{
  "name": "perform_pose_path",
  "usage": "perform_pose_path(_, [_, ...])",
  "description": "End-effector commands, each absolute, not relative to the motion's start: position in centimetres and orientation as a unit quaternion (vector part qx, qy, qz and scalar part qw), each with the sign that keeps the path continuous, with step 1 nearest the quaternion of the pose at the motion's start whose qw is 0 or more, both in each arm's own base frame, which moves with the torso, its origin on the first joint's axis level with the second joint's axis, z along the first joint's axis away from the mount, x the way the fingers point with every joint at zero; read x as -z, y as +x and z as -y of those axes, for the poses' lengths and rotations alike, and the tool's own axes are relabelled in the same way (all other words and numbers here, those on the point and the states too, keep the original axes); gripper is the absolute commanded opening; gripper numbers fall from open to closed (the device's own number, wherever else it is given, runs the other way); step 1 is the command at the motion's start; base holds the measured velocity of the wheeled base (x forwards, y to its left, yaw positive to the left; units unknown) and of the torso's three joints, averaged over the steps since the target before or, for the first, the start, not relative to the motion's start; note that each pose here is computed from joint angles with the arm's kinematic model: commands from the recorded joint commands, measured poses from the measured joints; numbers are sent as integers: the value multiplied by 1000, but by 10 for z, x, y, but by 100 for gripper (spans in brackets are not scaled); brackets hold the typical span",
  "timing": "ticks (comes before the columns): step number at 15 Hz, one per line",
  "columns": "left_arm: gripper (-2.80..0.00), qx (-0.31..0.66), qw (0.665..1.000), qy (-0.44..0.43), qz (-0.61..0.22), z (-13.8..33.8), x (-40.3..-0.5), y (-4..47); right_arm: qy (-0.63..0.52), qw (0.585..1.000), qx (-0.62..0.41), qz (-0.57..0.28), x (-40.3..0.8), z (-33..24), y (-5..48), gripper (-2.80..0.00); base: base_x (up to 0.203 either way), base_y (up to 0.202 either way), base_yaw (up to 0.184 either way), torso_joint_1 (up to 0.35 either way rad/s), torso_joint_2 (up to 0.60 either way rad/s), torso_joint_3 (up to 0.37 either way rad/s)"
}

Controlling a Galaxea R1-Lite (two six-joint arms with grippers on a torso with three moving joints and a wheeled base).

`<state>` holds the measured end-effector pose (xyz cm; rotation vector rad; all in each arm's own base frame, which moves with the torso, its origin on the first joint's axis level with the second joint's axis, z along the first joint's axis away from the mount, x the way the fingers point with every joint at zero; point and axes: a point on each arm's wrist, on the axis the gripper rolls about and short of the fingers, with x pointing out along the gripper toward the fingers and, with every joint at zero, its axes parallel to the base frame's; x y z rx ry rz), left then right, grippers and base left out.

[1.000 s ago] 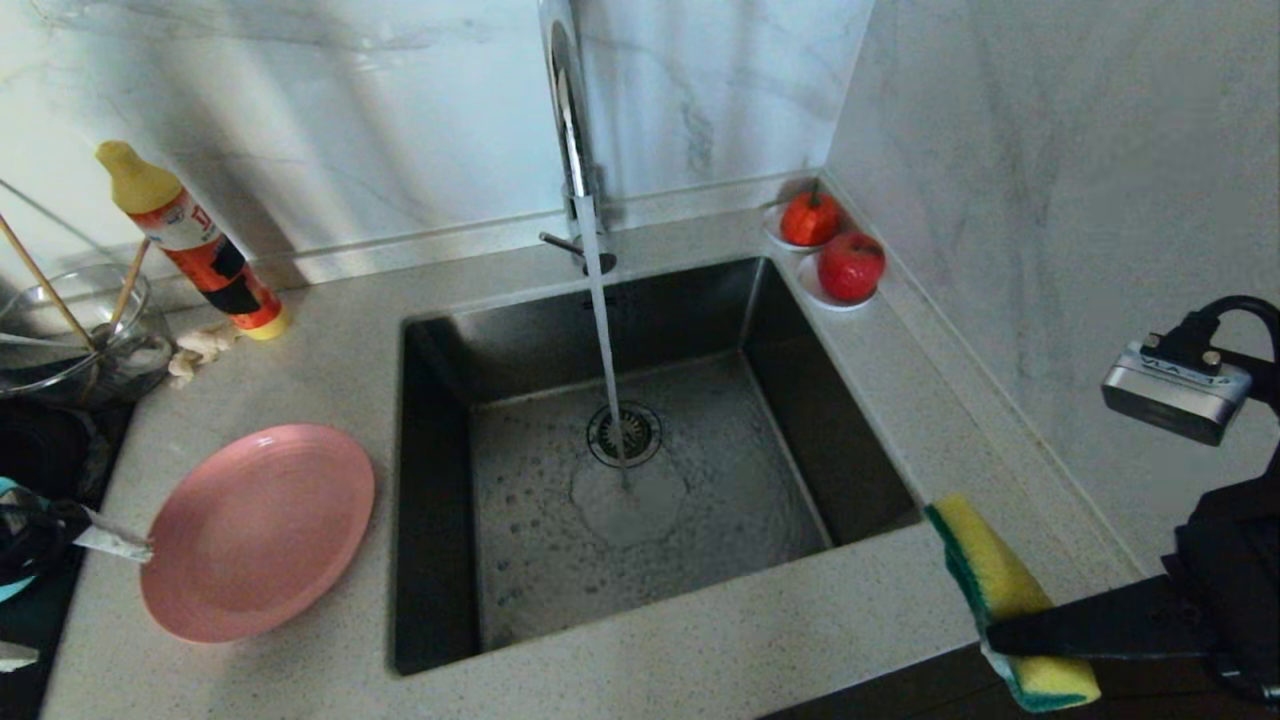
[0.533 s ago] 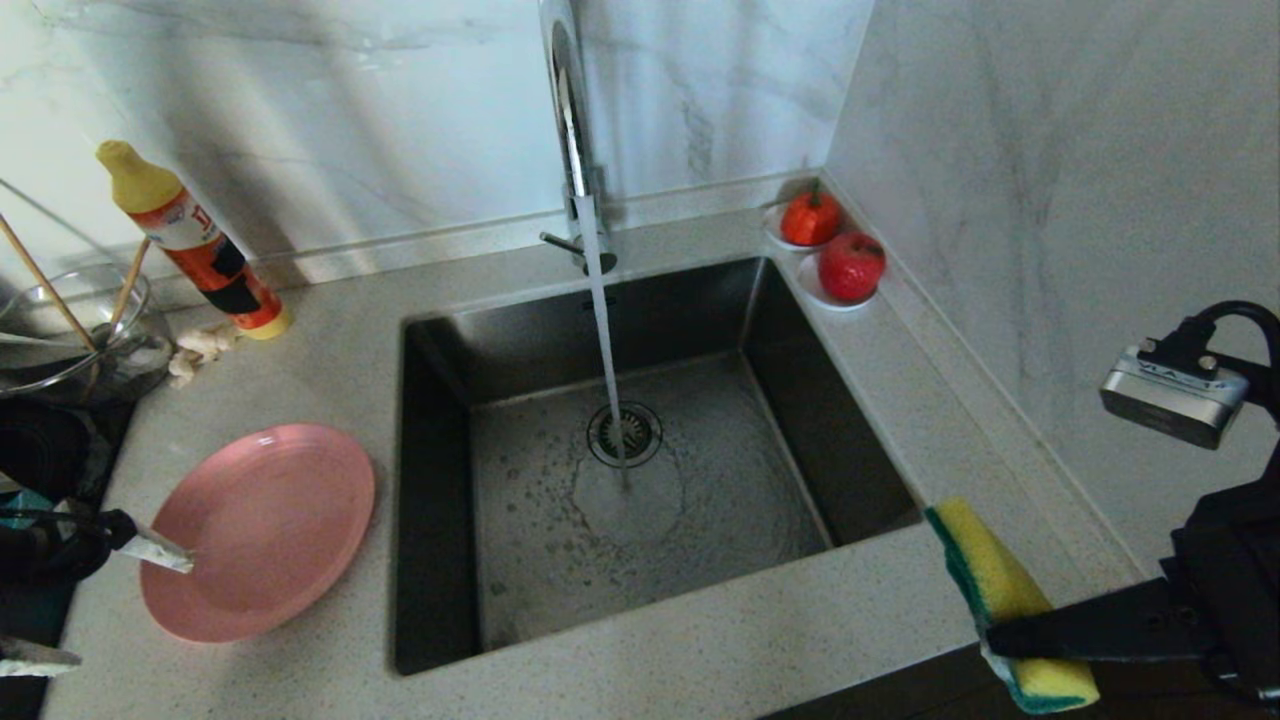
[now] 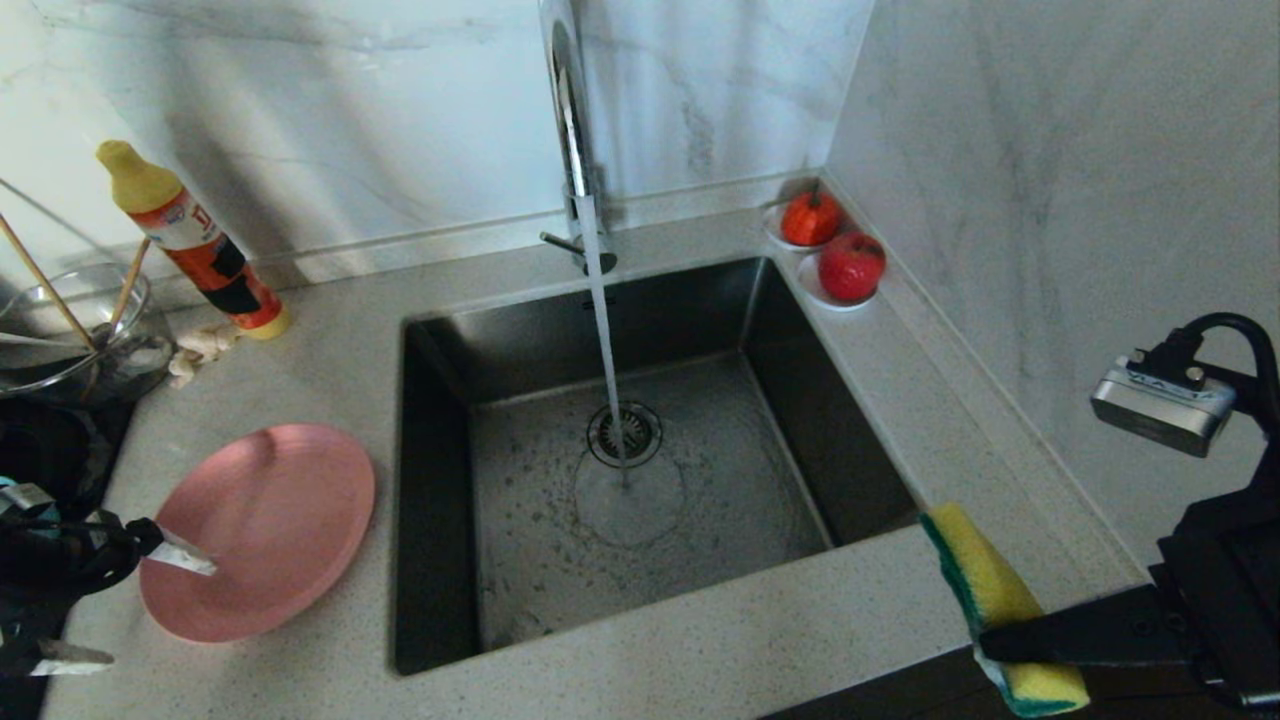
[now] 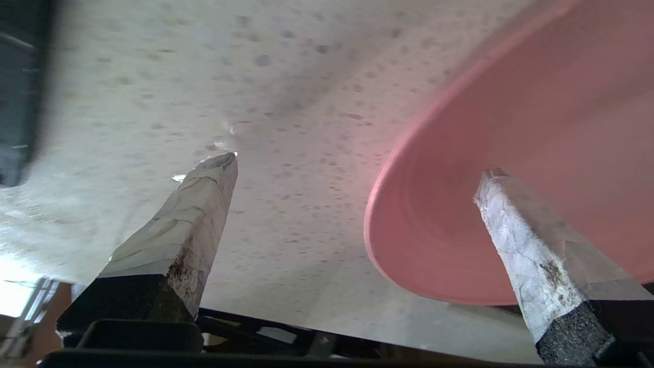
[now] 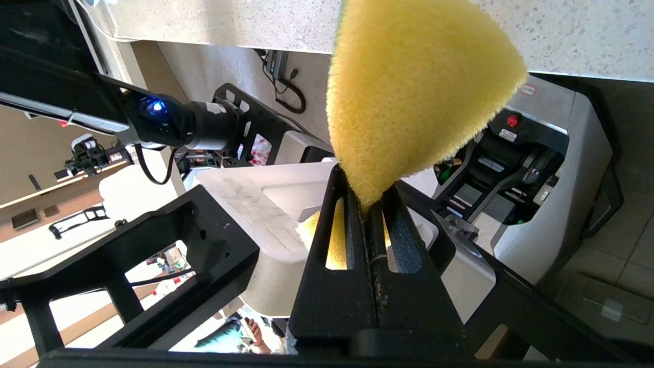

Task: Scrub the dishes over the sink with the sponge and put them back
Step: Wash the plate

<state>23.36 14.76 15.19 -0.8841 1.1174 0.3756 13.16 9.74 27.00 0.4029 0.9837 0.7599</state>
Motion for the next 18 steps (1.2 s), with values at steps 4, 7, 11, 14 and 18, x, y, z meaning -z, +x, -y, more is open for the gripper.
perform_pose_path(4, [0, -142, 740, -426, -501, -148, -149, 237, 188, 791, -352, -463, -268, -98, 132, -280, 0, 0, 0, 0, 0, 0])
perform_pose_path(7, [0, -139, 754, -421, -485, -150, -149, 240, 187, 791, -351, -465, -267, -98, 132, -280, 0, 0, 0, 0, 0, 0])
perform_pose_path(11, [0, -122, 782, -414, -449, -151, -149, 243, 189, 793, -347, -463, -263, -98, 135, -280, 0, 0, 0, 0, 0, 0])
perform_pose_path(14, [0, -102, 795, -432, -414, -150, -159, 243, 189, 792, -344, -467, -261, -99, 138, -280, 0, 0, 0, 0, 0, 0])
perform_pose_path(18, [0, -75, 807, -434, -394, -148, -161, 241, 189, 792, -343, -468, -261, -100, 139, -280, 0, 0, 0, 0, 0, 0])
